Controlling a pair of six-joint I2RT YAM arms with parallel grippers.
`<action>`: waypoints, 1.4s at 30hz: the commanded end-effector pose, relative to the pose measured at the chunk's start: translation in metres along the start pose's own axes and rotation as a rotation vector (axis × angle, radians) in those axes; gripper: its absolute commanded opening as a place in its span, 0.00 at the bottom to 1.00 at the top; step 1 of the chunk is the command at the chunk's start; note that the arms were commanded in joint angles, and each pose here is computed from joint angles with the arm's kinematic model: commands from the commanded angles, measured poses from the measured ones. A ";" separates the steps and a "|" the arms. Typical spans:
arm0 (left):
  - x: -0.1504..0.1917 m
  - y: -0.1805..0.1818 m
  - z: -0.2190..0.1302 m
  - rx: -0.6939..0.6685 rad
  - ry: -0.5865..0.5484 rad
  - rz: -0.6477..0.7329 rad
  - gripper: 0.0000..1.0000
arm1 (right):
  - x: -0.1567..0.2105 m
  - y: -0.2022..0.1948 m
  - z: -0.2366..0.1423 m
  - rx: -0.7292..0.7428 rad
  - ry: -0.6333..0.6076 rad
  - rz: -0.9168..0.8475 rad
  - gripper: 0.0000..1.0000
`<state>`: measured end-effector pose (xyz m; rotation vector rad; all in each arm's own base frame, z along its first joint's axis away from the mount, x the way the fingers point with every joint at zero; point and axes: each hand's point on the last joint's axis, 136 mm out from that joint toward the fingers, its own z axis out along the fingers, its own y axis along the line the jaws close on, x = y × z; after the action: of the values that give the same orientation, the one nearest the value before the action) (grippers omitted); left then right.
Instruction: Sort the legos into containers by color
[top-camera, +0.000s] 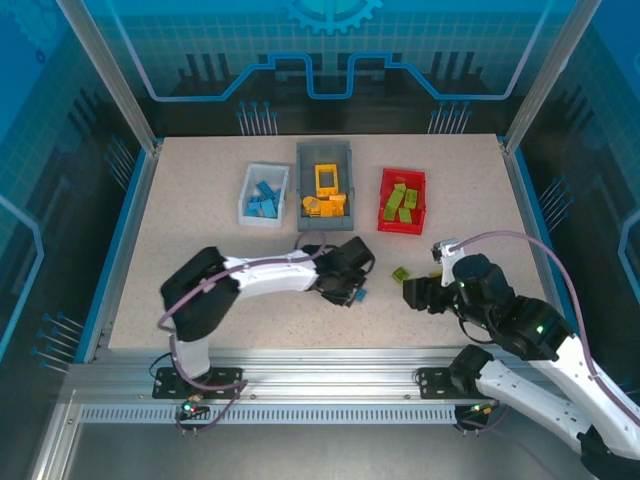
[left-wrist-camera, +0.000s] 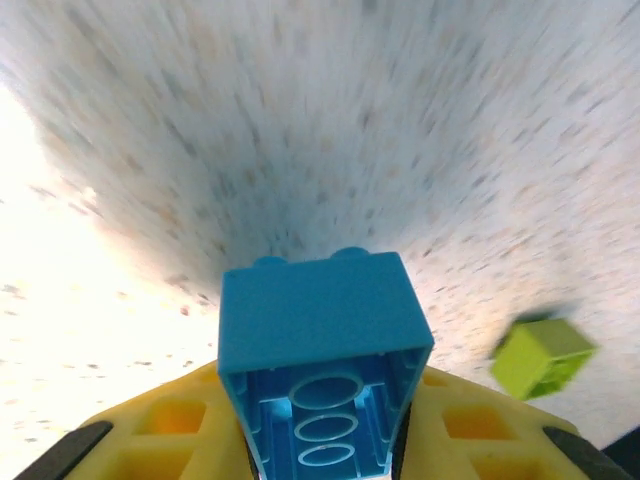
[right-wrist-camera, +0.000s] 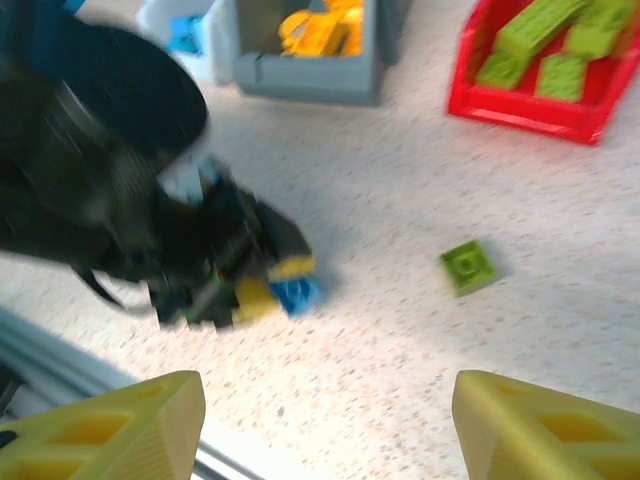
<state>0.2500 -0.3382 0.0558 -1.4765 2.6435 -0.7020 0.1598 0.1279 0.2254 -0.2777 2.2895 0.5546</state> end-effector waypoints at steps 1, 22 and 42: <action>-0.039 -0.003 -0.044 0.070 -0.084 0.075 0.25 | 0.013 0.038 0.005 -0.234 0.020 -0.078 0.68; -0.316 -0.106 -0.132 0.048 -0.425 0.538 0.28 | -0.068 0.120 0.130 -0.181 -0.110 -0.153 0.72; -0.354 -0.137 -0.073 0.009 -0.398 0.534 0.55 | -0.049 0.072 0.138 -0.099 -0.049 -0.014 0.74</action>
<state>0.5306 -0.0853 0.0911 -0.7337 2.5566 -0.2862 0.2535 0.2682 0.1950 -0.3730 2.2125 0.6662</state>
